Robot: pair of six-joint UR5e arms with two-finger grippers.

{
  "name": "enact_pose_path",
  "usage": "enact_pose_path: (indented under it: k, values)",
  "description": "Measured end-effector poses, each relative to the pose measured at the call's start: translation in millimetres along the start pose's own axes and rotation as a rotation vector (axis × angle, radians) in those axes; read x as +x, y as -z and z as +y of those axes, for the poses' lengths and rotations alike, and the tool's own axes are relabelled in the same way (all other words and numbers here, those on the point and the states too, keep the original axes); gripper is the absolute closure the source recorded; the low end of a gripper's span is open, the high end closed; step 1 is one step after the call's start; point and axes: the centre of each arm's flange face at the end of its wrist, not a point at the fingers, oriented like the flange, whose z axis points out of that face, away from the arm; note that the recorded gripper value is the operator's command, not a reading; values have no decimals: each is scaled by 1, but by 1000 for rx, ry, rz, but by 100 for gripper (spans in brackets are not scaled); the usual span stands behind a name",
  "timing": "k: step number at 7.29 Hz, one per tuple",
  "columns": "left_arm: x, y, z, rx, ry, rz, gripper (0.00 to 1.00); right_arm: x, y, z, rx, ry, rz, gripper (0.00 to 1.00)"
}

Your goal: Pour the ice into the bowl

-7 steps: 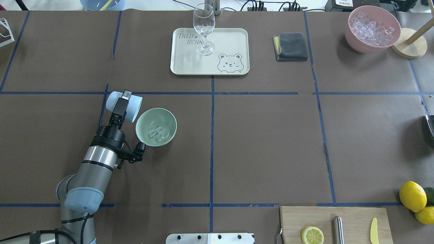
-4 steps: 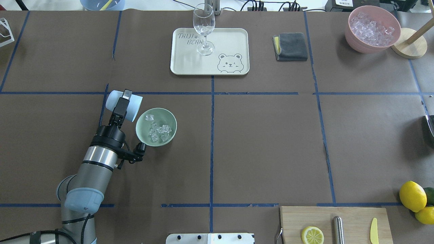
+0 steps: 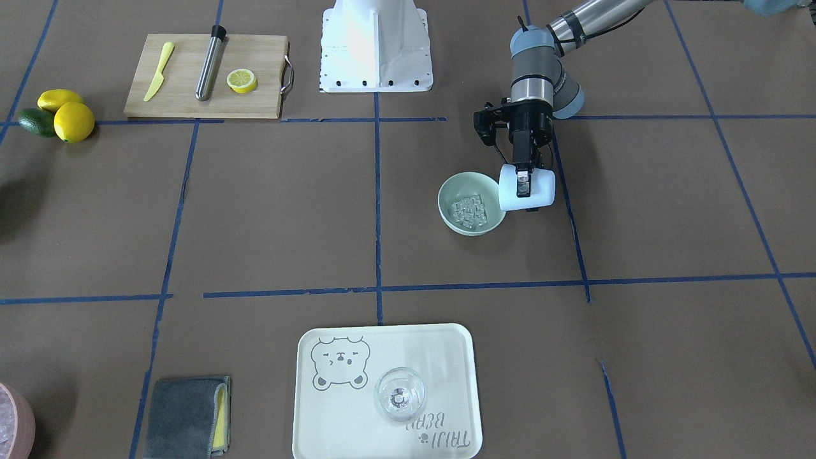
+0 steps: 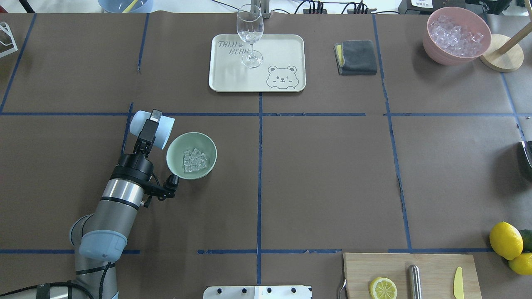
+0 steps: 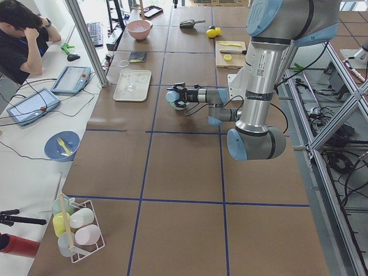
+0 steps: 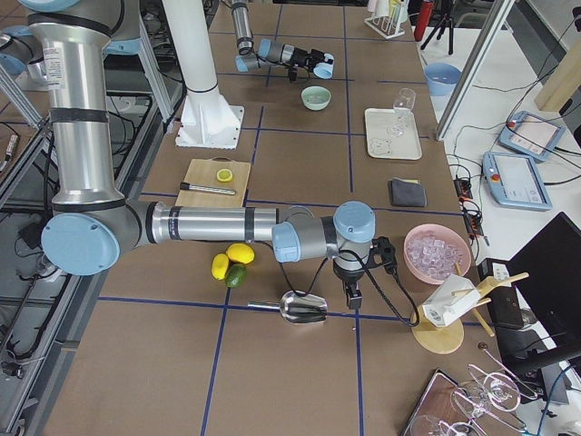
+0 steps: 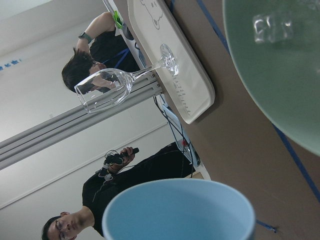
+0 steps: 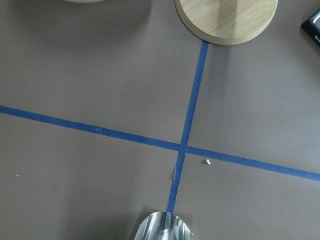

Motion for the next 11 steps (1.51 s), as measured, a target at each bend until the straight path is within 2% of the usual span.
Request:
enact_pose_path:
  k: [1, 2, 3, 4, 6, 8, 10, 11]
  values:
    - [-2, 1, 2, 3, 22, -9, 100, 0, 0, 0, 0, 0, 0, 0]
    - [-10, 4, 6, 12, 94, -38, 100, 0, 0, 0, 0, 0, 0, 0]
    - [-19, 8, 12, 27, 209, -75, 100, 0, 0, 0, 0, 0, -2, 0]
    - [-25, 12, 16, 46, 373, -98, 100, -1, 0, 0, 1, 1, -3, 0]
    - [-30, 31, 3, 139, 816, -79, 100, -1, 1, 0, 3, 1, -4, 0]
    - [-36, 63, -21, 230, 1351, 4, 100, 0, 2, 0, 5, 0, -4, 0]
    - [-54, 83, -35, 275, 1859, 87, 100, 1, 3, 0, 7, -1, -3, 0]
    - [-72, 90, -37, 290, 2074, 107, 100, 1, 4, 0, 8, -1, -3, 0]
